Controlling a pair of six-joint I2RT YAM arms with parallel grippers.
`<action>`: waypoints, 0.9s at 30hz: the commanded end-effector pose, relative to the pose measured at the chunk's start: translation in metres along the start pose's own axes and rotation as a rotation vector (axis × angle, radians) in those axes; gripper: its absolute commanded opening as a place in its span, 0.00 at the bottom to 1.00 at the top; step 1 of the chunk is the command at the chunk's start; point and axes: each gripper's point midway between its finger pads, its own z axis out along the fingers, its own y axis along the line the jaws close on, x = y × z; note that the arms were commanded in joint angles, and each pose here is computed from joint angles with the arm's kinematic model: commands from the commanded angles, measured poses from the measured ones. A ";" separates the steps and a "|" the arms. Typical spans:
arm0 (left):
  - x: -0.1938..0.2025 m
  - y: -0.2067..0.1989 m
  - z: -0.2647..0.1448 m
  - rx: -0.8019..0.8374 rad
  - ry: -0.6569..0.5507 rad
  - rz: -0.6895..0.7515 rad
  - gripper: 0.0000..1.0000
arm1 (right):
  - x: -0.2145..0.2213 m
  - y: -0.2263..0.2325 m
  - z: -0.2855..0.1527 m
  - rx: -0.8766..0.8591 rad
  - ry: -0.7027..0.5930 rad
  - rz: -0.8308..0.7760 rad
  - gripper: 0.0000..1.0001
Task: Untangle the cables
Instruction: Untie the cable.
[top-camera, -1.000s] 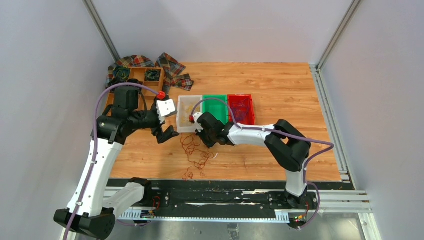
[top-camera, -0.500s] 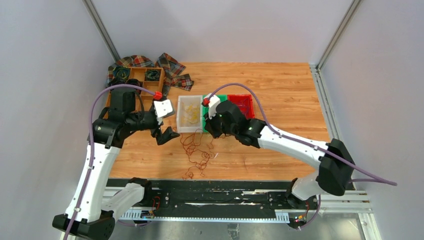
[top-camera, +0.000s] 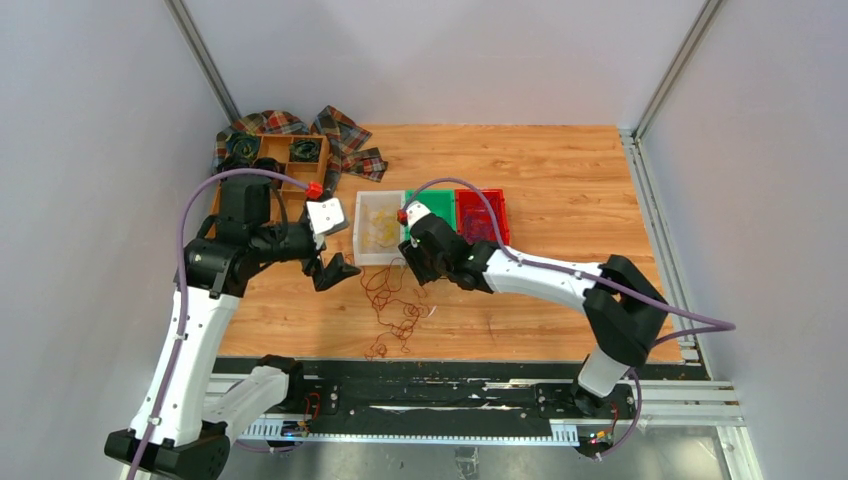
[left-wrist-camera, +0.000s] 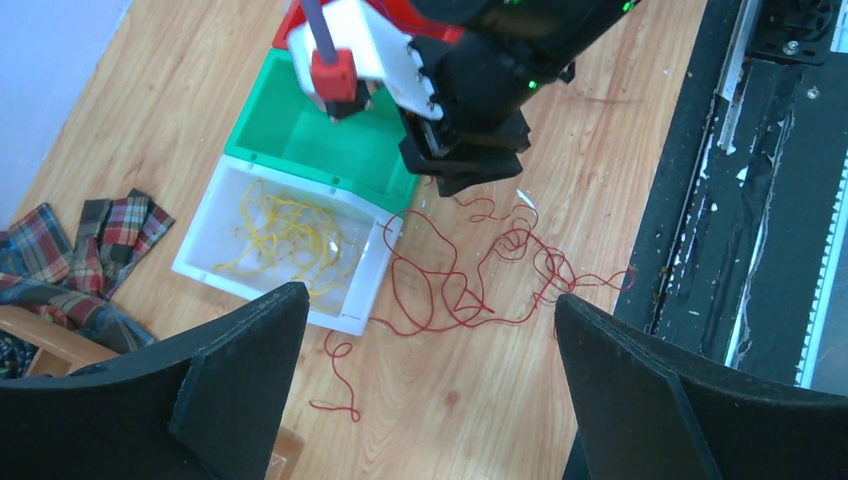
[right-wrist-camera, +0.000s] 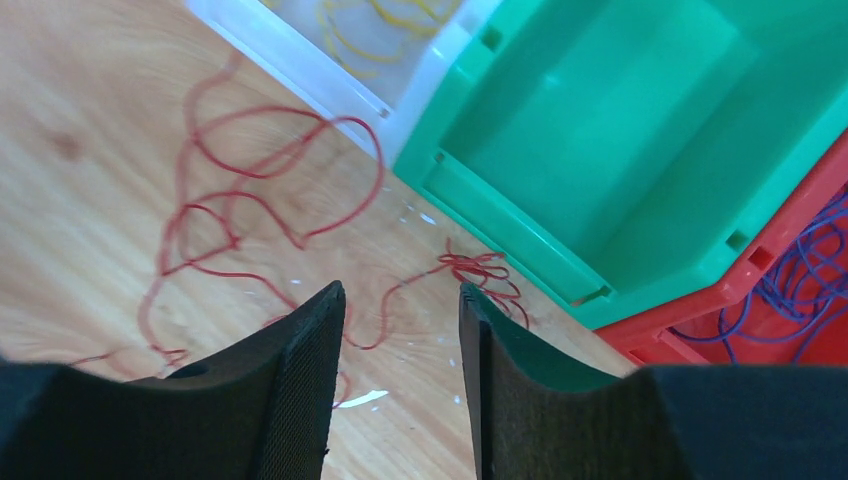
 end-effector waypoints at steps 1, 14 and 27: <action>-0.010 0.002 -0.009 -0.039 -0.024 0.037 0.98 | 0.026 -0.019 0.014 0.127 0.072 -0.046 0.47; -0.012 0.005 -0.007 -0.035 -0.022 0.032 0.98 | 0.050 -0.031 0.037 0.202 0.151 -0.088 0.26; -0.007 0.002 -0.004 -0.022 -0.019 0.013 0.98 | 0.043 -0.033 0.031 0.185 0.095 -0.060 0.01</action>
